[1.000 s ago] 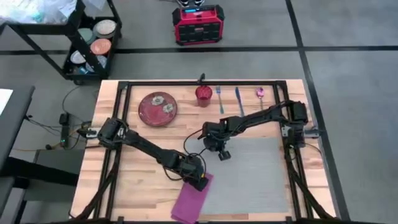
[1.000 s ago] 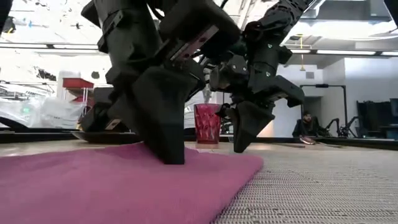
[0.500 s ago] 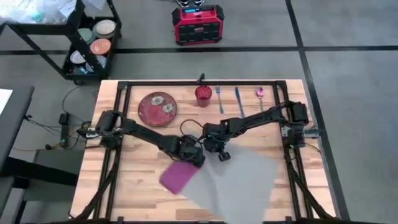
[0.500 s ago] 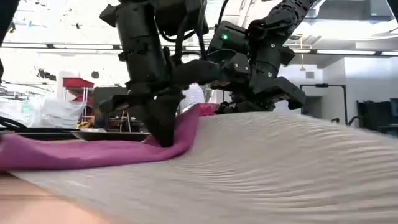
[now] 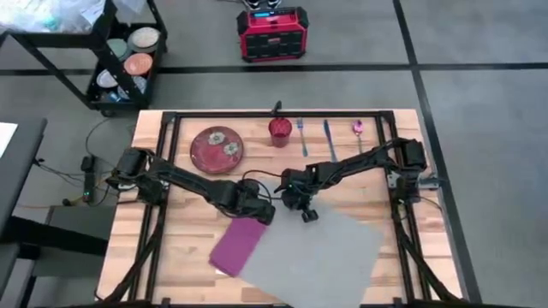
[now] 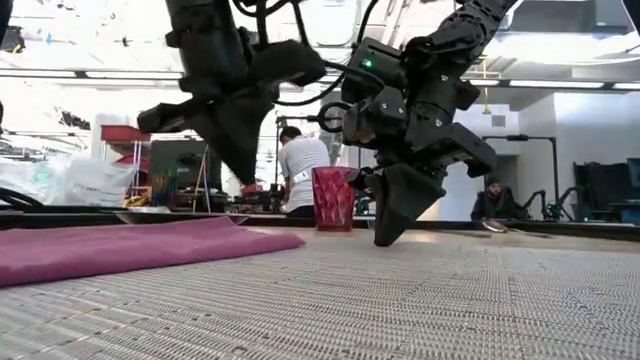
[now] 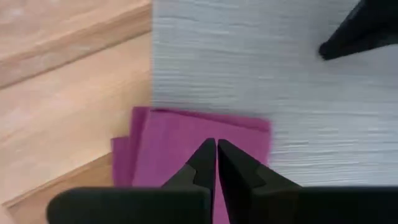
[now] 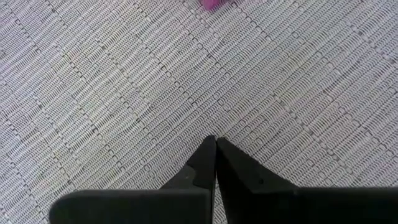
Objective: Set table place
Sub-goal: Adjust the folded purple napkin
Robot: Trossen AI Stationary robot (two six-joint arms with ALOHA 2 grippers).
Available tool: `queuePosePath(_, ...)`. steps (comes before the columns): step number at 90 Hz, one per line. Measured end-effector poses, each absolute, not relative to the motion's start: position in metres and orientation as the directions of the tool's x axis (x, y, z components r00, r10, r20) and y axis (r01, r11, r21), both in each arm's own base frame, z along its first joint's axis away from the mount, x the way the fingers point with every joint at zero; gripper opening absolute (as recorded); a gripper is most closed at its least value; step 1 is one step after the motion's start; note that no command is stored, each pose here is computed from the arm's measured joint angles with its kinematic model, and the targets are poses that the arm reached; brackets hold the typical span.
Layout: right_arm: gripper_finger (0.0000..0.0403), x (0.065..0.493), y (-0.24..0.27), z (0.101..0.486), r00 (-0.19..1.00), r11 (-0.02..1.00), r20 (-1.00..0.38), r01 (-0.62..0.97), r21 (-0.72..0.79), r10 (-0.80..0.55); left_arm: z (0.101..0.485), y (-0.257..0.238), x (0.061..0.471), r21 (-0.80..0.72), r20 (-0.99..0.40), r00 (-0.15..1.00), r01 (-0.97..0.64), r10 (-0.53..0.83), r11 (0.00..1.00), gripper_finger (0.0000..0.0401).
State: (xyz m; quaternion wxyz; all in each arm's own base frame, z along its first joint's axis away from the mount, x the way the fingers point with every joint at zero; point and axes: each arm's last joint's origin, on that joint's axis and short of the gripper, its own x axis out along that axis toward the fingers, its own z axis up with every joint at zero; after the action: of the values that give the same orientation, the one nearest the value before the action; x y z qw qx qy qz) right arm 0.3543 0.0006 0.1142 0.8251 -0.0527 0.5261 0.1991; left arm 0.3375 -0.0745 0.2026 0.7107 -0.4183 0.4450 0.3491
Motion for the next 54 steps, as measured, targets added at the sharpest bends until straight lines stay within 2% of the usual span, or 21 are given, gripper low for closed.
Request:
queuePosePath(7, 0.0000, 0.354, 0.001, 0.114, 0.364, 0.917, -0.888, -0.373, 0.138, 0.282, 0.203, -0.084, 0.338, -0.326, -0.930, 0.368, -0.842, 0.015, 0.430, 0.0000)
queuePosePath(13, 0.0000, 0.354, 0.001, 0.114, 0.364, 0.917, -0.887, -0.374, 0.139, 0.283, 0.202, -0.099, 0.335, -0.336, -0.930, 0.366, -0.829, -0.021, 0.446, 0.0000)
queuePosePath(25, 0.0000, 0.354, 0.001, 0.114, 0.362, 0.917, -0.888, -0.374, 0.139, 0.283, 0.198, -0.117, 0.327, -0.328, -0.935, 0.354, -0.828, -0.029, 0.455, 0.0000)
queuePosePath(45, 0.0000, 0.354, 0.001, 0.114, 0.363, 0.916, -0.888, -0.378, 0.137, 0.283, 0.176, -0.118, 0.311, -0.264, -0.957, 0.289, -0.865, -0.006, 0.427, 0.0000)
queuePosePath(54, 0.0000, 0.354, 0.001, 0.113, 0.362, 0.916, -0.888, -0.378, 0.137, 0.282, 0.167, -0.115, 0.312, -0.303, -0.945, 0.326, -0.861, -0.014, 0.408, 0.0000)
